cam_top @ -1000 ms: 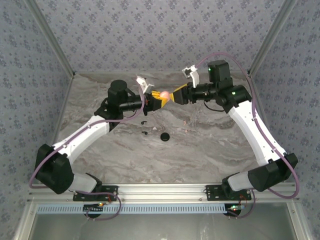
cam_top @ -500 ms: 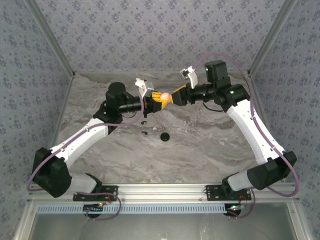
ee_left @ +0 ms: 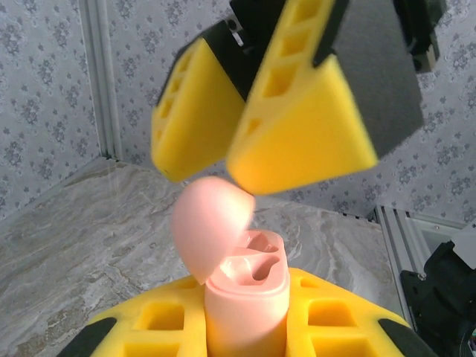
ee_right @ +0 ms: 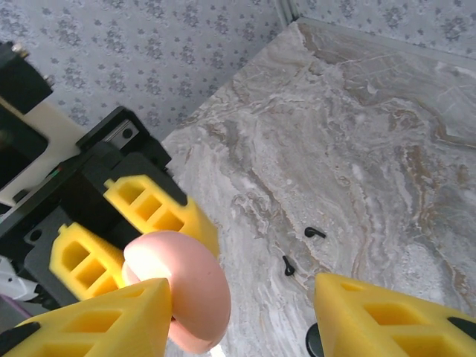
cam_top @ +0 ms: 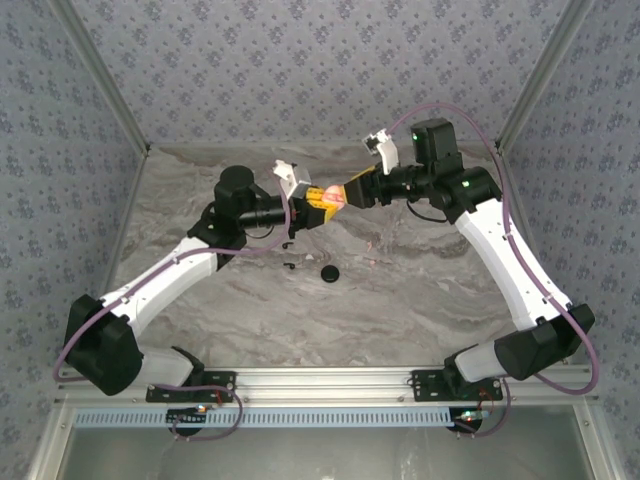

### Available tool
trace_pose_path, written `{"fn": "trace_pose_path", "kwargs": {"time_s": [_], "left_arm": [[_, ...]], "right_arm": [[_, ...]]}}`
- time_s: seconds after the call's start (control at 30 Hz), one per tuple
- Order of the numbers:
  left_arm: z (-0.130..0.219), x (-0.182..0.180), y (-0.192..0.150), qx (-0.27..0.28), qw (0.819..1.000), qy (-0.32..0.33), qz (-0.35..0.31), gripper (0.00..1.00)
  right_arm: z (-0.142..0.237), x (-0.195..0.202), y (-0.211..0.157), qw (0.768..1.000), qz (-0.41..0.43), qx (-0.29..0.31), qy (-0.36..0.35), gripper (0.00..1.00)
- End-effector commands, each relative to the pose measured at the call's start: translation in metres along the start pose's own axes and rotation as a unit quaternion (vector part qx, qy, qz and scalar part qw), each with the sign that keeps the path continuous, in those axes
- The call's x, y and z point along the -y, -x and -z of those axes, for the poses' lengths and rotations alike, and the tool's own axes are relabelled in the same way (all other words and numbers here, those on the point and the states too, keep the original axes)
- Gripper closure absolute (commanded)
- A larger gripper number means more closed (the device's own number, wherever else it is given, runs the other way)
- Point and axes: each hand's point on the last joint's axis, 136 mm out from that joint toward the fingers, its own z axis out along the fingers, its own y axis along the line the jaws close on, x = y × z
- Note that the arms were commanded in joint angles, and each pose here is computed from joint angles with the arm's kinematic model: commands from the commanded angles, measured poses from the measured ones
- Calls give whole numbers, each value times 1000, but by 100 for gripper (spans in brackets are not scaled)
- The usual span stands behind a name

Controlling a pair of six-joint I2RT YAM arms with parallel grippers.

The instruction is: Insert wireless bluetooth earbuds into charging case

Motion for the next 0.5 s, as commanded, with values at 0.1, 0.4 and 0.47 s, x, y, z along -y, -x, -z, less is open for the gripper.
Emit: {"fn": "trace_pose_path", "kwargs": {"time_s": [0.1, 0.4, 0.47], "left_arm": [[5, 21, 25, 31, 998, -23, -45, 86], [2, -2, 11, 21, 999, 24, -6, 85], [3, -5, 8, 24, 999, 29, 4, 86]], "right_arm": [[5, 11, 6, 999, -8, 8, -39, 45], [29, 61, 1, 984, -58, 35, -165, 40], [33, 78, -8, 978, -82, 27, -188, 40]]}}
